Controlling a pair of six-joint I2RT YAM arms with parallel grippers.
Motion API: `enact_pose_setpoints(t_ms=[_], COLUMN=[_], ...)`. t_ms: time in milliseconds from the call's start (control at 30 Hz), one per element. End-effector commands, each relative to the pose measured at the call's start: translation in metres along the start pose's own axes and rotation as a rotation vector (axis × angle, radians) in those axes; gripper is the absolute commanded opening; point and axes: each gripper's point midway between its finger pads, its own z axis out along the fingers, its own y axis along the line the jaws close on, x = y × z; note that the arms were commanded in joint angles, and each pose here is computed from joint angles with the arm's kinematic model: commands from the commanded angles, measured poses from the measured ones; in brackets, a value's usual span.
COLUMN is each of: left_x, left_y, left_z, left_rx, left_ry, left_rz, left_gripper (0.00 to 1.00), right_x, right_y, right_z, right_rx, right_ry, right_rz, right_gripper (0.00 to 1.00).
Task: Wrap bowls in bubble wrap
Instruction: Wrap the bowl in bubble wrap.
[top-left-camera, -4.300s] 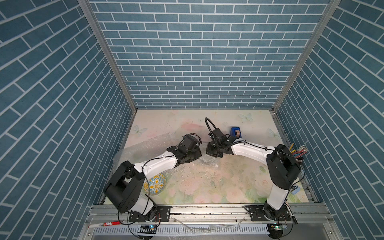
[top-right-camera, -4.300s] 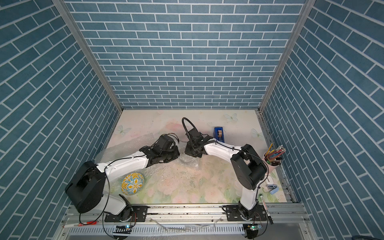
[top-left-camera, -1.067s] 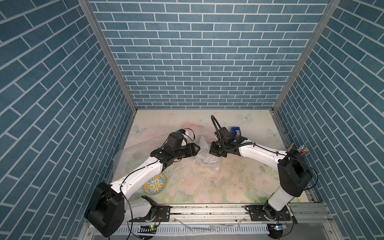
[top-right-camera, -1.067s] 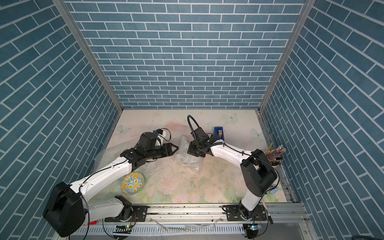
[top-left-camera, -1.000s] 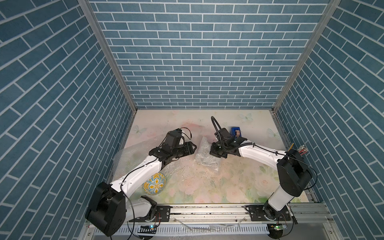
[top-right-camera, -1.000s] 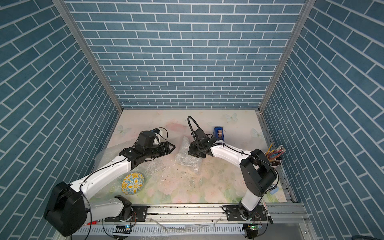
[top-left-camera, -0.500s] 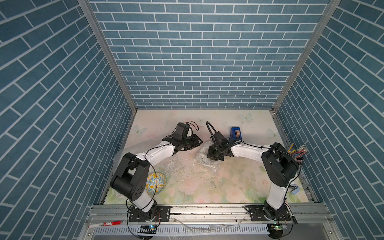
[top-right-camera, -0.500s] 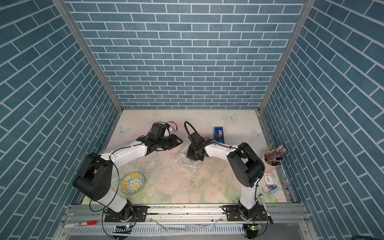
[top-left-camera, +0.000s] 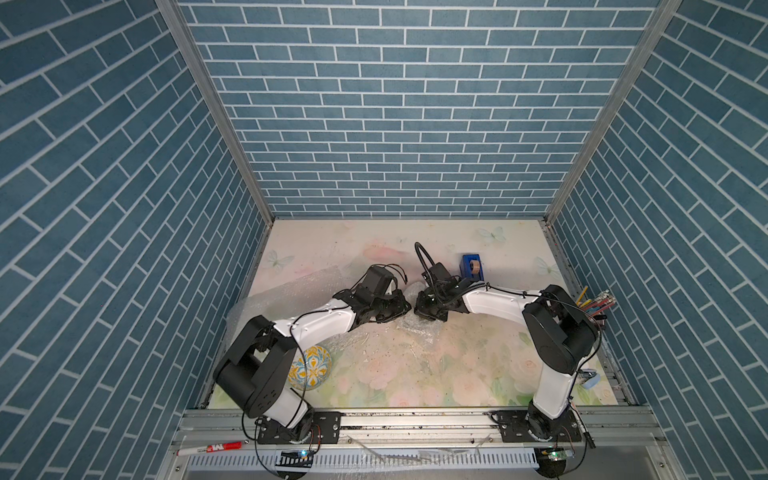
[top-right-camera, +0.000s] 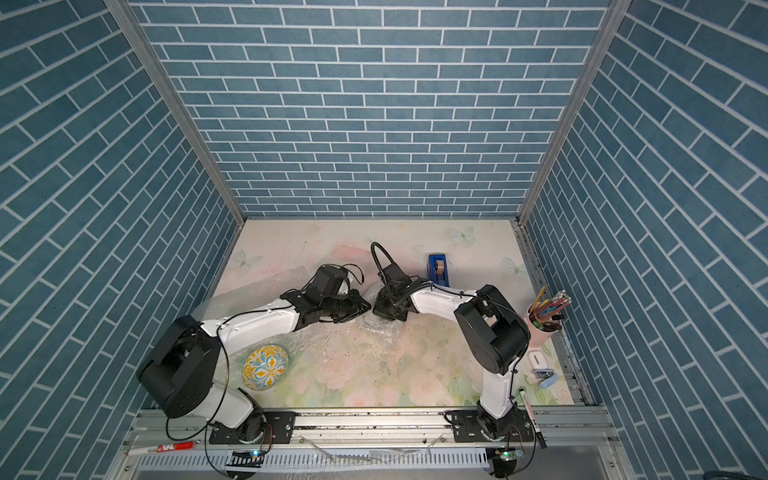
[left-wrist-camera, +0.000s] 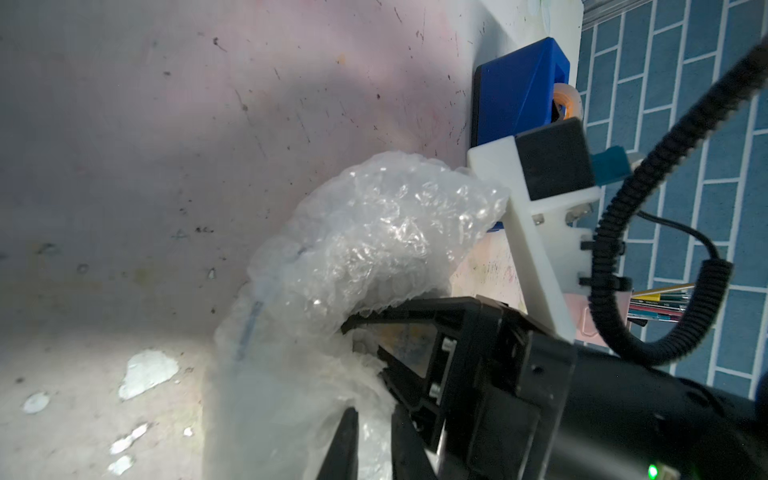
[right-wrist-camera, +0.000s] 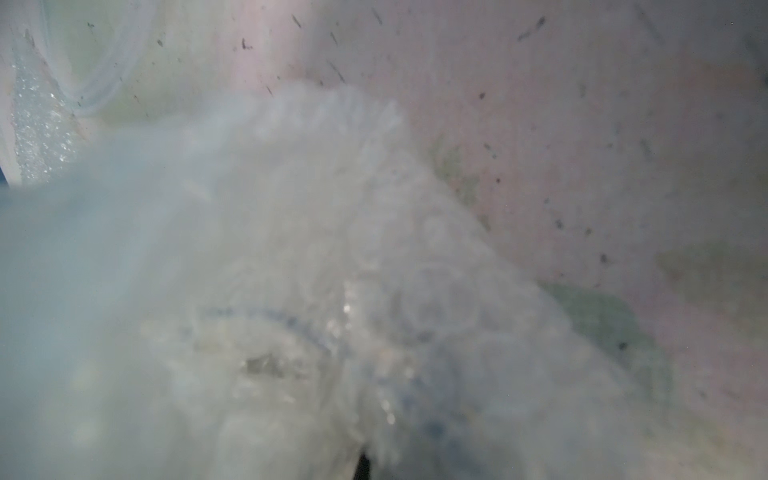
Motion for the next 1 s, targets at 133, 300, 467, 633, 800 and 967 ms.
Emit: enact_pose_setpoints(t_ms=[133, 300, 467, 633, 800, 967], left_x=[0.017, 0.034, 0.035, 0.03, 0.029, 0.029], left_y=[0.01, 0.038, 0.046, 0.043, 0.044, 0.043], left_z=[0.028, 0.039, 0.042, 0.04, 0.039, 0.04], left_rx=[-0.077, -0.157, -0.198, -0.204, -0.21, -0.2], left_ry=[0.068, 0.108, 0.114, 0.105, 0.106, 0.107], left_rz=[0.004, -0.032, -0.036, -0.01, 0.009, 0.012], left_gripper=[0.13, 0.09, 0.08, 0.08, 0.08, 0.08], right_x=[-0.003, -0.01, -0.017, -0.028, -0.039, -0.057], right_y=[0.005, 0.009, 0.014, 0.01, 0.003, 0.02], right_z=[-0.016, -0.03, -0.048, -0.094, -0.109, -0.096], right_rx=[-0.031, -0.041, -0.039, -0.009, 0.021, -0.005], right_ry=[-0.025, -0.054, -0.083, -0.178, -0.183, -0.122], right_rz=[0.046, 0.047, 0.028, -0.007, -0.055, -0.143], right_gripper=[0.0, 0.0, 0.1, 0.32, 0.48, 0.53])
